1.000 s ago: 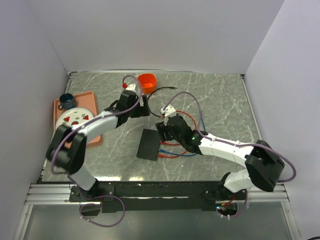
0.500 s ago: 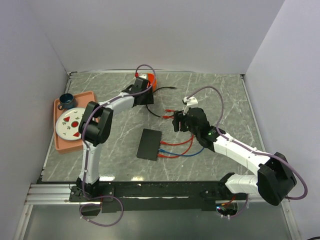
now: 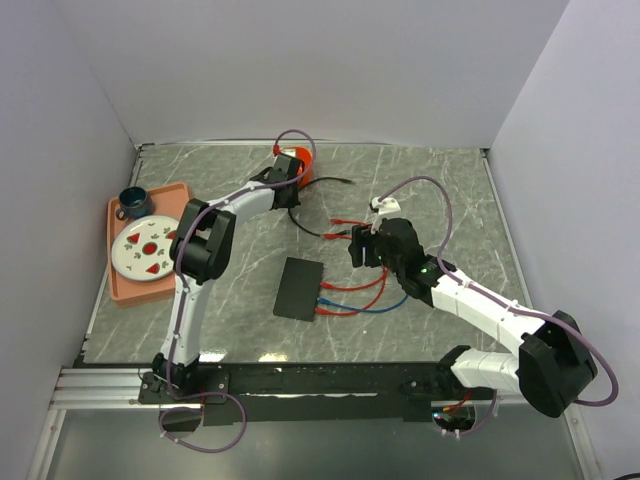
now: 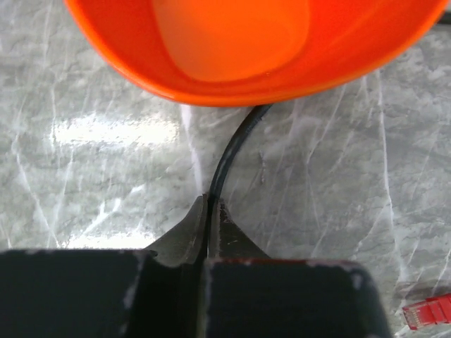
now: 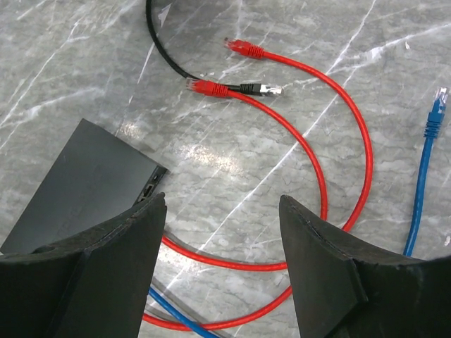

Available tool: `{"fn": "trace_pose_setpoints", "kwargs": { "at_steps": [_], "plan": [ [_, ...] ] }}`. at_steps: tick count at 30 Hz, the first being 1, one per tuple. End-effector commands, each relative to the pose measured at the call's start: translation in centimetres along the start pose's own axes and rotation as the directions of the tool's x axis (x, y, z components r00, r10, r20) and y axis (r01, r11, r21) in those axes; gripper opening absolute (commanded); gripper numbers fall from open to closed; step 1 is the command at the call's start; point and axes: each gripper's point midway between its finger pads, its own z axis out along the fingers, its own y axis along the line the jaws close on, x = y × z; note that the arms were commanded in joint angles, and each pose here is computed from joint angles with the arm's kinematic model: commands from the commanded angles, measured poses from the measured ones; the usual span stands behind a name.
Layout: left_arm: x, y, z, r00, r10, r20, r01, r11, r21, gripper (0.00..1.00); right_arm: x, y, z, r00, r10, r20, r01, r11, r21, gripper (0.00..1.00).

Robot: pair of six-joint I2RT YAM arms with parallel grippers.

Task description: Insert the plug into the switch port

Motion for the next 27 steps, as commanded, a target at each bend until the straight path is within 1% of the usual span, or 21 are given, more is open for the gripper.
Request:
{"fn": "trace_pose_setpoints", "kwargs": {
  "at_steps": [1, 3, 4, 5, 6, 7, 9, 10, 12, 13, 14, 16, 17, 18, 20, 21, 23, 24, 25, 26, 27],
  "plan": [
    [4.5, -0.6, 1.6, 0.991, 0.054, -0.121, -0.052, 0.998, 0.023, 0.01, -1.0, -0.1, -0.5, 0.999, 0.024, 0.039, -0.024, 1.000, -0.003, 0.73],
    [4.3, -1.3, 0.9, 0.993, 0.047, -0.108, -0.042, 0.998, 0.055, 0.01, -1.0, 0.1, -0.6, 0.999, 0.033, 0.042, -0.032, 0.999, -0.011, 0.73],
    [5.0, -1.1, 0.6, 0.992, 0.046, -0.116, -0.039, 0.997, 0.059, 0.01, -1.1, 0.2, -0.7, 0.998, 0.036, 0.044, -0.035, 0.999, -0.018, 0.73],
    [3.2, -1.8, -0.6, 0.998, 0.030, -0.062, -0.024, 0.996, 0.090, 0.01, -1.2, 0.3, -0.8, 0.998, 0.040, 0.043, -0.039, 0.999, -0.026, 0.74],
    [2.8, -2.2, -1.3, 0.999, 0.019, -0.048, -0.014, 0.994, 0.110, 0.01, -1.4, 0.4, -0.9, 0.998, 0.049, 0.050, -0.048, 0.998, -0.031, 0.74],
    [2.1, -2.4, -2.9, 1.000, 0.008, -0.023, -0.005, 0.992, 0.130, 0.01, -1.6, 0.9, -1.1, 0.997, 0.056, 0.056, -0.052, 0.997, -0.054, 0.76],
    [0.6, -3.2, -4.7, 0.999, -0.016, 0.031, 0.010, 0.985, 0.175, 0.01, -2.0, 1.2, -1.4, 0.994, 0.082, 0.066, -0.077, 0.994, -0.078, 0.81],
    [-0.3, -3.5, -6.6, 0.998, -0.028, 0.057, 0.016, 0.980, 0.196, 0.01, -2.7, 1.5, -1.7, 0.991, 0.103, 0.090, -0.094, 0.991, -0.100, 0.86],
    [-1.2, -4.4, -8.7, 0.994, -0.048, 0.101, 0.024, 0.973, 0.229, 0.01, -3.3, 2.4, -2.0, 0.984, 0.152, 0.096, -0.136, 0.978, -0.157, 0.91],
    [-1.7, -4.4, -10.6, 0.989, -0.058, 0.133, 0.025, 0.971, 0.238, 0.01, -4.1, 2.6, -2.1, 0.977, 0.174, 0.122, -0.152, 0.973, -0.172, 0.95],
    [-1.8, -5.1, -11.7, 0.987, -0.067, 0.149, 0.027, 0.966, 0.257, 0.01, -4.3, 3.6, -2.4, 0.975, 0.188, 0.116, -0.158, 0.960, -0.231, 0.97],
    [-2.3, -5.3, -14.2, 0.976, -0.086, 0.199, 0.028, 0.960, 0.280, 0.01, -5.3, 4.3, -2.3, 0.963, 0.238, 0.125, -0.195, 0.939, -0.282, 0.99],
    [-2.1, -6.1, -15.2, 0.974, -0.091, 0.207, 0.026, 0.954, 0.298, 0.01, -5.5, 5.0, -2.4, 0.961, 0.252, 0.111, -0.204, 0.924, -0.323, 0.99],
    [-2.3, -6.3, -16.0, 0.969, -0.101, 0.225, 0.029, 0.953, 0.303, 0.01, -5.8, 5.2, -2.1, 0.954, 0.284, 0.095, -0.237, 0.909, -0.342, 0.99],
    [-1.7, -6.3, -17.8, 0.962, -0.108, 0.252, 0.028, 0.953, 0.302, 0.01, -6.8, 5.9, -1.9, 0.944, 0.318, 0.092, -0.259, 0.883, -0.393, 0.99],
    [-1.6, -6.2, -18.4, 0.959, -0.109, 0.261, 0.026, 0.954, 0.300, 0.01, -6.8, 6.7, -1.7, 0.936, 0.348, 0.054, -0.291, 0.852, -0.436, 0.99],
    [-1.1, -6.2, -20.0, 0.955, -0.120, 0.272, 0.030, 0.949, 0.314, 0.01, -7.2, 6.5, -1.4, 0.918, 0.395, 0.036, -0.335, 0.821, -0.462, 0.99],
    [-0.8, -6.2, -20.6, 0.955, -0.123, 0.271, 0.030, 0.945, 0.325, 0.01, -8.0, 6.7, -1.4, 0.898, 0.439, 0.039, -0.363, 0.786, -0.500, 0.99],
    [-0.3, -6.1, -21.4, 0.954, -0.124, 0.272, 0.027, 0.941, 0.336, 0.01, -7.6, 6.6, -1.0, 0.890, 0.455, 0.002, -0.387, 0.758, -0.525, 0.99],
    [0.1, -6.4, -21.9, 0.955, -0.122, 0.271, 0.022, 0.938, 0.346, 0.01, -7.9, 6.7, -0.9, 0.881, 0.472, -0.007, -0.397, 0.734, -0.551, 0.99],
    [0.3, -6.2, -22.1, 0.954, -0.123, 0.274, 0.023, 0.940, 0.341, 0.01, -7.9, 6.9, -0.4, 0.859, 0.511, -0.035, -0.436, 0.695, -0.571, 0.98]
  ]
}}
